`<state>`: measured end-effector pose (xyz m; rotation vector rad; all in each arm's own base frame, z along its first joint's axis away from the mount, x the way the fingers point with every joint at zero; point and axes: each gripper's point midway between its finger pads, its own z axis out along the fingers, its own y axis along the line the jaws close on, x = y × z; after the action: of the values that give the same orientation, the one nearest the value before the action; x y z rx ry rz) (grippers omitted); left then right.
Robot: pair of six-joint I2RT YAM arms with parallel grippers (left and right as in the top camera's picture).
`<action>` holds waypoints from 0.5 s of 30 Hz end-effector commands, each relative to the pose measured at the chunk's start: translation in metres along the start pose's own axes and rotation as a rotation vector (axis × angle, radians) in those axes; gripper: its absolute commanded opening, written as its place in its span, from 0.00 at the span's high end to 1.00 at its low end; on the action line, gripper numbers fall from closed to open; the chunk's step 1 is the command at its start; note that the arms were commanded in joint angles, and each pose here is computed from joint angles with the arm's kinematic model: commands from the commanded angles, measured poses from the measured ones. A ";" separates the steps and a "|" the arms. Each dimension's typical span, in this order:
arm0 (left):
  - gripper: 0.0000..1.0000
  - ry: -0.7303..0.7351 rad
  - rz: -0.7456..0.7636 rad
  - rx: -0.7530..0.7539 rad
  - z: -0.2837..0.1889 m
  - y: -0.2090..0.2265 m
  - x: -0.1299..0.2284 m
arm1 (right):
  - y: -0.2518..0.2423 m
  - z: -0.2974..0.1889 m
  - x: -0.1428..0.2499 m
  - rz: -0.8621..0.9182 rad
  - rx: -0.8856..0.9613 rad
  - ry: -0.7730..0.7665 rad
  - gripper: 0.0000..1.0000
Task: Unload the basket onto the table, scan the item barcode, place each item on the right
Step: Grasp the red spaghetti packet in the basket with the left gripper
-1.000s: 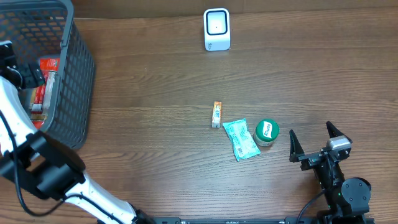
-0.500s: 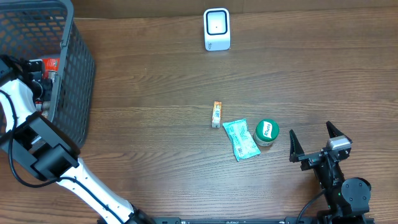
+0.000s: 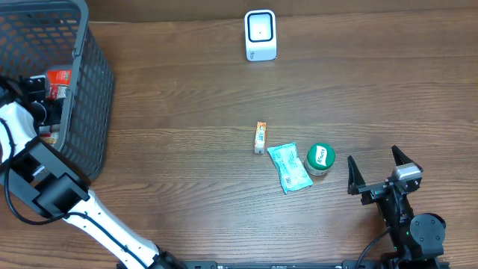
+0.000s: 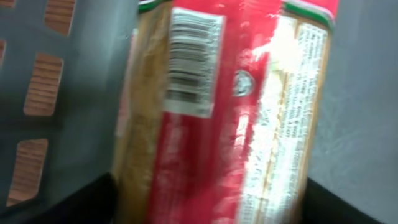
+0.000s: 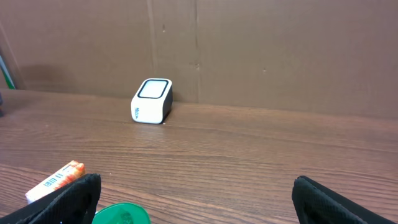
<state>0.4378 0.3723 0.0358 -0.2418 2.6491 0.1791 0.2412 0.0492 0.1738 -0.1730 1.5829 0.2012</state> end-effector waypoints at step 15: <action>0.95 -0.072 -0.052 0.115 -0.025 -0.030 -0.022 | -0.001 0.000 0.002 -0.002 0.001 -0.004 0.00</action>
<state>0.4429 0.3657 0.0483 -0.2426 2.6049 0.1037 0.2412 0.0493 0.1736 -0.1736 1.5836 0.2012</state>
